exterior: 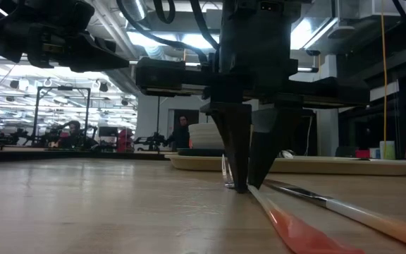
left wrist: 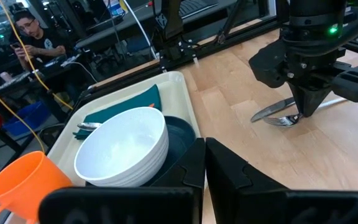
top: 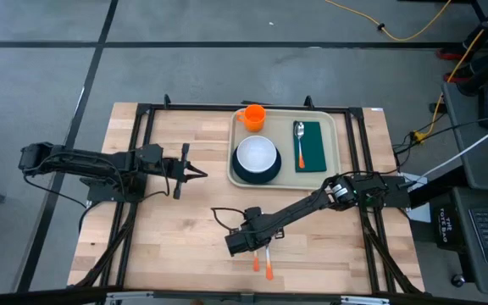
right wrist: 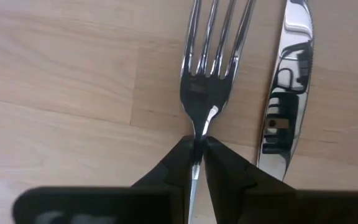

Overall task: Set up tray
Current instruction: Put the orange fork to the right of the orange spoon on the serving tray

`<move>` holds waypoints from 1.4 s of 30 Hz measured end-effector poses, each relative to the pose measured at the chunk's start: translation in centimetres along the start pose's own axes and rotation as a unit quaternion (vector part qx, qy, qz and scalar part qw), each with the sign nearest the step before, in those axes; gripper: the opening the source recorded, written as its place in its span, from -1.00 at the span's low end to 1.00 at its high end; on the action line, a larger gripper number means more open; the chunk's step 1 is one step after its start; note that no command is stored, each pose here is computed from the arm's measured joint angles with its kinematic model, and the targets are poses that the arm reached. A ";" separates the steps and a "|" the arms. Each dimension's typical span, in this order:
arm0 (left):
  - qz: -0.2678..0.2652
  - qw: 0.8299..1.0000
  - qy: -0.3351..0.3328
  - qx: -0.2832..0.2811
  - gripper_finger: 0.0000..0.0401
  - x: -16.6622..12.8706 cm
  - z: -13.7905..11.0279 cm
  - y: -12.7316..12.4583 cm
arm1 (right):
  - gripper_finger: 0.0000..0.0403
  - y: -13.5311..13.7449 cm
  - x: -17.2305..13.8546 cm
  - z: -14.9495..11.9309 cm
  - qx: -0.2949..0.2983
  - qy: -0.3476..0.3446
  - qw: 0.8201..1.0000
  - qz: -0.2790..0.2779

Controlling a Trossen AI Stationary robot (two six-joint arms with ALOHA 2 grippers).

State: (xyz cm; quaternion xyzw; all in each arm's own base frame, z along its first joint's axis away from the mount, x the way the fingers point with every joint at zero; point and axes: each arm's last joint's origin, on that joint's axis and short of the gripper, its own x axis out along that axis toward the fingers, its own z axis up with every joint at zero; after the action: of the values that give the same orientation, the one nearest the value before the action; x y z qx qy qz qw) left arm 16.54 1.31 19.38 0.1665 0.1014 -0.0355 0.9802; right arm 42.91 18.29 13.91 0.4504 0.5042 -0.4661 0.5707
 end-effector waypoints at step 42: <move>0.002 1.000 -0.002 0.000 -0.98 0.0 0.0 0.0 | -0.94 1.0 -3.3 0.3 -0.112 -0.059 0.992 0.024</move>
State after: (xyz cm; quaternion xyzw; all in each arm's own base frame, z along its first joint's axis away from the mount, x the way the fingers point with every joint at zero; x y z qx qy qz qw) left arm 16.56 1.32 19.43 0.1669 0.0994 -0.0336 0.9804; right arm 43.74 18.36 17.22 0.3674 0.5076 -0.4183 0.6575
